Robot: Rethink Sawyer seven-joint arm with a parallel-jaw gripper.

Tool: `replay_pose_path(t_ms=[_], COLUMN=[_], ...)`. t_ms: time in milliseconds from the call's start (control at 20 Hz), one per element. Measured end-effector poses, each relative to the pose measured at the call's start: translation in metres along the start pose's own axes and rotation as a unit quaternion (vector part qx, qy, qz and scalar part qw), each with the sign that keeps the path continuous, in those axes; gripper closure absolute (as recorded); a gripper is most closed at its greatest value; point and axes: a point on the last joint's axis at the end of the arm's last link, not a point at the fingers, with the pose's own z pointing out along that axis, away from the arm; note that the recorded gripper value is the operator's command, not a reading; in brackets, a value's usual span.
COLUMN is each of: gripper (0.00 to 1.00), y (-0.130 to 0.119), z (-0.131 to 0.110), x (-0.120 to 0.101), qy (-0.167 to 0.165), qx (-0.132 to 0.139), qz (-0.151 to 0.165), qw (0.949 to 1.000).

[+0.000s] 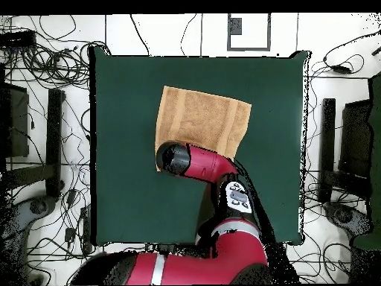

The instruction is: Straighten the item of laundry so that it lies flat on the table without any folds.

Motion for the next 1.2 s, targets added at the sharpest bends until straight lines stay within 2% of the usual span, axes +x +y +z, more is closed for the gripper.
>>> replay_pose_path(t_ms=[400, 1200], gripper=[0.0, 0.0], y=[0.019, 0.023], z=[-0.001, -0.001], x=[-0.004, -0.008], qy=[-0.002, -0.002], qx=[-0.008, -0.014], qz=[0.004, 0.018], qw=[1.0, 0.9997])
